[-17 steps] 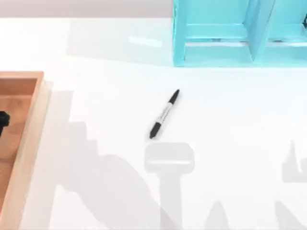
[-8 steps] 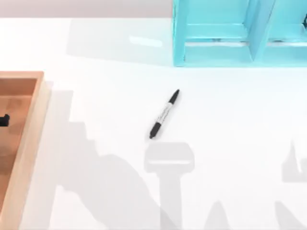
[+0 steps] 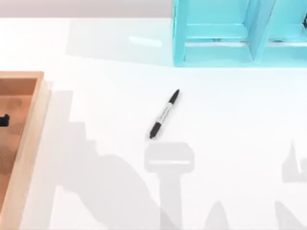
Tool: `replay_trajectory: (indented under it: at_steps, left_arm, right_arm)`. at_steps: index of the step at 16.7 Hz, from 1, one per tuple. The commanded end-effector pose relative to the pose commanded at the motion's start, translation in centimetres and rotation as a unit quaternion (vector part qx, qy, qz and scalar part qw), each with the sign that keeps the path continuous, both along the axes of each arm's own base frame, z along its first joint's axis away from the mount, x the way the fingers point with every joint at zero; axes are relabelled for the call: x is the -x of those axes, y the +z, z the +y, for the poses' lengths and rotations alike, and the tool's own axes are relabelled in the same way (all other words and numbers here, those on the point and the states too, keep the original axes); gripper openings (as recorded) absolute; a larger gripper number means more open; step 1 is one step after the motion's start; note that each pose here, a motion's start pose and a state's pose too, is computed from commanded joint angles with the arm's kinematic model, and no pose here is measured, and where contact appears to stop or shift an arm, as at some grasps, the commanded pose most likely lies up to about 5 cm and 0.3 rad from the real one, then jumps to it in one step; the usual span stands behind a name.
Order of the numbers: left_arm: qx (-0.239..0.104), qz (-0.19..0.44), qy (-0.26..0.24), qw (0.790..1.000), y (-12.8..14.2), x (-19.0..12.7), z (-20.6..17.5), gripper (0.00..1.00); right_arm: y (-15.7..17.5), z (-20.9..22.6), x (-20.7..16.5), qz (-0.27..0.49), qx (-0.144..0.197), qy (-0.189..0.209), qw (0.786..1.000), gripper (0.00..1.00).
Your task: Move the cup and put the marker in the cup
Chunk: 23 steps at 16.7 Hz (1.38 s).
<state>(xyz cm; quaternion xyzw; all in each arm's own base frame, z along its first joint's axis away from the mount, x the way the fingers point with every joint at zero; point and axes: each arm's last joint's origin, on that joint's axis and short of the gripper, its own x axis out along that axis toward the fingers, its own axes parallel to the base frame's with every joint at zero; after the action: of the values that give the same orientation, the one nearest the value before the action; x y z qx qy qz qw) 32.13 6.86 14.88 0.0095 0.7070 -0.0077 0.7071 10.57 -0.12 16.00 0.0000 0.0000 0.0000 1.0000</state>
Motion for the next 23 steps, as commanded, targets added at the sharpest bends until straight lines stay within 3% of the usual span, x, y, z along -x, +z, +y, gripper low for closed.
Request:
replay_trajectory:
  at_steps: [4, 8, 11, 16, 18, 23]
  left_arm:
    - [-0.010, -0.022, 0.035, 0.999, 1.3, -1.2, 0.4, 0.00]
    - [-0.013, -0.051, 0.075, 0.996, 6.0, -3.2, -1.5, 0.00]
    - [-0.002, -0.035, 0.057, 0.998, 9.5, -3.2, -6.2, 0.00]
    - [0.000, 0.005, 0.002, 1.000, 13.8, -0.4, -14.0, 0.00]
    - [0.000, 0.001, 0.000, 1.000, 14.9, 0.3, -14.9, 0.00]
    - [0.000, 0.003, 0.001, 1.000, 14.7, 0.1, -15.0, 0.00]
  right_arm:
    - [0.0, 0.0, 0.0, 0.000, 0.000, 0.000, 1.000, 1.00]
    - [0.0, 0.0, 0.0, 0.000, 0.000, 0.000, 1.000, 1.00]
    - [0.0, 0.0, 0.0, 0.000, 0.000, 0.000, 1.000, 1.00]
    - [0.0, 0.0, 0.0, 0.000, 0.000, 0.000, 1.000, 1.00]
    - [0.0, 0.0, 0.0, 0.000, 0.000, 0.000, 1.000, 1.00]
    - [0.0, 0.0, 0.0, 0.000, 0.000, 0.000, 1.000, 1.00]
